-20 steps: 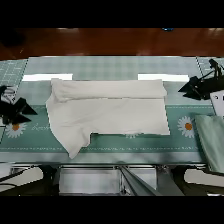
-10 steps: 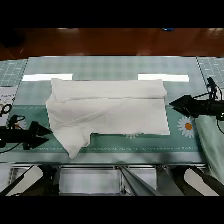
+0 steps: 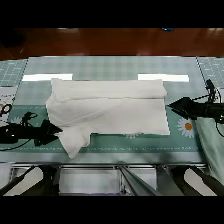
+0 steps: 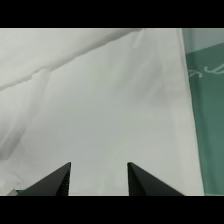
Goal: Fold the shirts.
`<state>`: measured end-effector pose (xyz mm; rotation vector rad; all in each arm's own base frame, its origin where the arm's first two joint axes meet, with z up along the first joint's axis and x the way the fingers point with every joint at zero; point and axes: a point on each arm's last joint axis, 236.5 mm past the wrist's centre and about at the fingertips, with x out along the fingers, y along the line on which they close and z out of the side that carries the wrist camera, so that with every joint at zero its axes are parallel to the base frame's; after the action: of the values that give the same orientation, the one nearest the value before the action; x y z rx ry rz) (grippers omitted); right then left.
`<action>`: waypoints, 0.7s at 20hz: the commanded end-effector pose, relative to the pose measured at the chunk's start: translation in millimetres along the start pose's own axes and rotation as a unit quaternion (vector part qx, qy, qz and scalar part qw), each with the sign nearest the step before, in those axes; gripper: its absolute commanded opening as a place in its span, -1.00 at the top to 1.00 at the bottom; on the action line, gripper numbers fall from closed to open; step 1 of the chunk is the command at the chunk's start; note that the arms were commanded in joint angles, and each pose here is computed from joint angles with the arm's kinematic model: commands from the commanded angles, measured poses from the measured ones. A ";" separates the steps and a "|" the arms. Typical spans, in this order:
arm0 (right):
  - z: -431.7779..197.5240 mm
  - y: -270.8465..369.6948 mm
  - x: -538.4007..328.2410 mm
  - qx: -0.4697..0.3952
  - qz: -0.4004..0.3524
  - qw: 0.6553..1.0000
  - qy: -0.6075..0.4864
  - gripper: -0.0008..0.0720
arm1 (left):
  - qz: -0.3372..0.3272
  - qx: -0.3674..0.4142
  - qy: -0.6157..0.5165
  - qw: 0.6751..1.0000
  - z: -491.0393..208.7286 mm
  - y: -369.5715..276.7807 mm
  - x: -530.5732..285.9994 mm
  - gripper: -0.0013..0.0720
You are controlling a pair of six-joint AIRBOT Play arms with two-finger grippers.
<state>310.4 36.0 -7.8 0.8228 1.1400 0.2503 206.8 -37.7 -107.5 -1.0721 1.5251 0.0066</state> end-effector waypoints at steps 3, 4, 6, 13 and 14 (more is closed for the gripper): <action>2.3 -0.5 -0.8 0.004 0.000 1.000 -0.005 -0.16 | 0.010 0.039 -0.006 0.999 5.8 -7.1 17.8 0.48; 4.9 0.0 -3.2 0.015 0.006 1.000 -0.010 -0.16 | 0.008 0.057 0.003 0.998 2.8 -8.2 17.8 0.91; 8.6 -8.7 -12.8 0.034 0.008 0.999 -0.018 -0.16 | -0.002 0.086 0.023 0.996 -3.1 -15.5 10.9 0.91; -81.8 -110.3 -21.1 0.153 -0.131 0.975 0.095 -0.16 | -0.014 0.114 0.012 0.993 -1.4 -31.6 -7.4 0.90; -88.5 -110.5 -17.1 0.160 -0.126 0.974 0.101 -0.16 | -0.014 0.115 0.012 0.993 -1.5 -31.7 -7.5 0.90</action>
<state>233.7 -13.8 -65.2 0.9062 1.3819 -0.0065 223.4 -49.3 -90.8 -0.9132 1.4981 -0.1713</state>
